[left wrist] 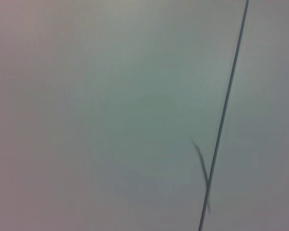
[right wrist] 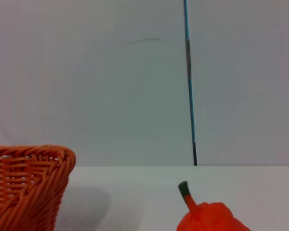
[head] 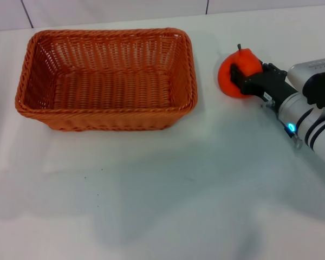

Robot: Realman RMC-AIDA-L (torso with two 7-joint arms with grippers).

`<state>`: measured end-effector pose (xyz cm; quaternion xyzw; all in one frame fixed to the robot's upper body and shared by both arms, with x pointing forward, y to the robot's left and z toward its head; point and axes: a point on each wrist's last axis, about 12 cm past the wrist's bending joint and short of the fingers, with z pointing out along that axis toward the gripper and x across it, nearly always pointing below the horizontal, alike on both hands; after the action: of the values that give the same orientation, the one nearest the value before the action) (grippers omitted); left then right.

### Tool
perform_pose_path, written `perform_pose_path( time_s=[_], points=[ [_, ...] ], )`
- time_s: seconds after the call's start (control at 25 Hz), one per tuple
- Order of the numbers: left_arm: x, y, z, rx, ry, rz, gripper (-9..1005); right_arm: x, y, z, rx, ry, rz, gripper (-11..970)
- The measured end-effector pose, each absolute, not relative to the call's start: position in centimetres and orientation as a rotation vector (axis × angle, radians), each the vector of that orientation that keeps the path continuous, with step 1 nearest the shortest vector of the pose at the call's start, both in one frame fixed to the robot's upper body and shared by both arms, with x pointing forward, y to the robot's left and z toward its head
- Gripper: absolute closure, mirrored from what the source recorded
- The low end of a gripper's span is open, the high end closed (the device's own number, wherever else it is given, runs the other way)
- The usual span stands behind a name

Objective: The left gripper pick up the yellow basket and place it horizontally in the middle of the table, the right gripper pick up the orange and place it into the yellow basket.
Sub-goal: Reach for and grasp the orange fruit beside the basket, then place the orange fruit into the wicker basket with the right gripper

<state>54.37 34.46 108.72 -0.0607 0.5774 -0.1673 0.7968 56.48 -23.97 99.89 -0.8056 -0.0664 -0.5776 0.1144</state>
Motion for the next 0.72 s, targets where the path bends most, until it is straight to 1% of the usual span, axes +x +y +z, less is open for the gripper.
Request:
perform_pose_path(
  time_s=[0.2,0.36,0.52,0.56,0.6,0.72],
  points=[
    [54.3,34.4,108.5,-0.136,1.251,-0.354,94,56.3,-23.9,100.0,-2.334,-0.168,-1.711,300],
    [54.3,34.5,108.2,-0.129,1.264,-0.325,93,56.2,-24.3,100.9,-2.246,-0.074,-1.796,350],
    [54.1,34.5,107.9,-0.127,1.27,-0.299,93,55.9,-24.1,102.5,-2.079,-0.002,-1.91,387],
    [54.1,34.5,107.8,-0.131,1.272,-0.299,93,55.9,-23.9,102.9,-2.037,0.0,-1.932,413],
    [54.1,34.5,107.7,-0.137,1.275,-0.301,93,56.0,-23.5,103.4,-1.993,-0.002,-1.948,440],
    [54.1,34.4,107.6,-0.144,1.278,-0.303,93,56.4,-22.1,104.6,-1.894,-0.039,-1.949,462]
  ],
)
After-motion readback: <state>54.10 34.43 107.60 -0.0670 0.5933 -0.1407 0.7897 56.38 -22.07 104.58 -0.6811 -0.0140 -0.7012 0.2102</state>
